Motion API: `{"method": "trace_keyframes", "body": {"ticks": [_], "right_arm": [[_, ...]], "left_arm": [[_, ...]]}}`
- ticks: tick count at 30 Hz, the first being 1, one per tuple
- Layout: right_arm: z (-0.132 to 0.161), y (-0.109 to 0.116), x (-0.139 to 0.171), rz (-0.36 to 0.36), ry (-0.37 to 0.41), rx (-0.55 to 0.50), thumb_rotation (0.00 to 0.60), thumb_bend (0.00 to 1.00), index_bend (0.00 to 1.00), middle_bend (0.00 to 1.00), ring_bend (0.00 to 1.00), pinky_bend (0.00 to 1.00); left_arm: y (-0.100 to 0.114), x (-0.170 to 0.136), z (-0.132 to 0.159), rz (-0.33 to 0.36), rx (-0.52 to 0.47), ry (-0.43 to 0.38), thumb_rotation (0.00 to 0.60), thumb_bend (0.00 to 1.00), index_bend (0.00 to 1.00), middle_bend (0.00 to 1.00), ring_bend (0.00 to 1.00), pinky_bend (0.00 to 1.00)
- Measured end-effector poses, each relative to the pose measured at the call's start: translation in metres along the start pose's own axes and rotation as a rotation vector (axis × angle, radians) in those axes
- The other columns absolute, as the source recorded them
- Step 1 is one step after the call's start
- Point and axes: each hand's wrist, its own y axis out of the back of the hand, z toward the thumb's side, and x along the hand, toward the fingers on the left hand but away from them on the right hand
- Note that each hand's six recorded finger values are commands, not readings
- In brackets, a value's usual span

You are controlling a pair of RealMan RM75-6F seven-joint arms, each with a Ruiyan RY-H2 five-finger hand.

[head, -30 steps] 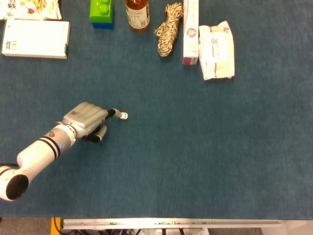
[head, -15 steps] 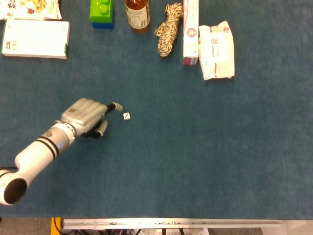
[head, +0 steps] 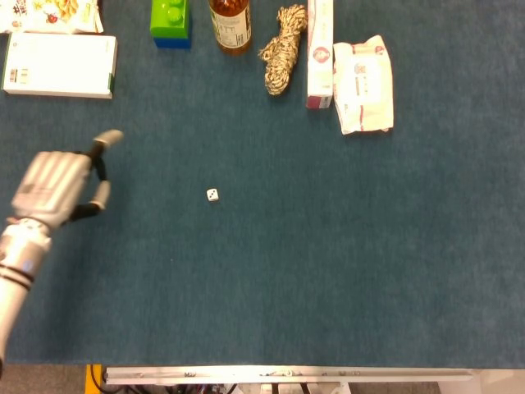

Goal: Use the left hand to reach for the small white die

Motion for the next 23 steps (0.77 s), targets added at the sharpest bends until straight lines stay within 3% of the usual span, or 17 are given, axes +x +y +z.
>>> {"method": "trace_keyframes", "body": {"ticks": [6,9,13,23], "right_arm": [[0.007,-0.004,-0.003,0.025,0.015,0.011,0.6,0.29,0.24,0.32,0.2,0.17],[0.011,-0.004,-0.004,0.032,0.032,0.013,0.6,0.29,0.24,0.32,0.2,0.17],[0.014,-0.006,-0.005,0.038,0.047,0.012,0.6,0.29,0.24,0.32,0.2,0.17],[0.017,-0.011,-0.006,0.046,0.051,0.01,0.6,0.29,0.24,0.32,0.2,0.17]], "left_arm": [[0.016,-0.035,-0.03,0.208,-0.019,0.086,0.6,0.42,0.09,0.27,0.24,0.33],[0.017,-0.054,-0.045,0.267,-0.019,0.141,0.6,0.42,0.09,0.26,0.24,0.32],[0.018,-0.069,-0.055,0.297,-0.024,0.185,0.6,0.42,0.09,0.26,0.24,0.32],[0.021,-0.082,-0.058,0.305,-0.014,0.194,0.6,0.42,0.09,0.26,0.24,0.32]]}}
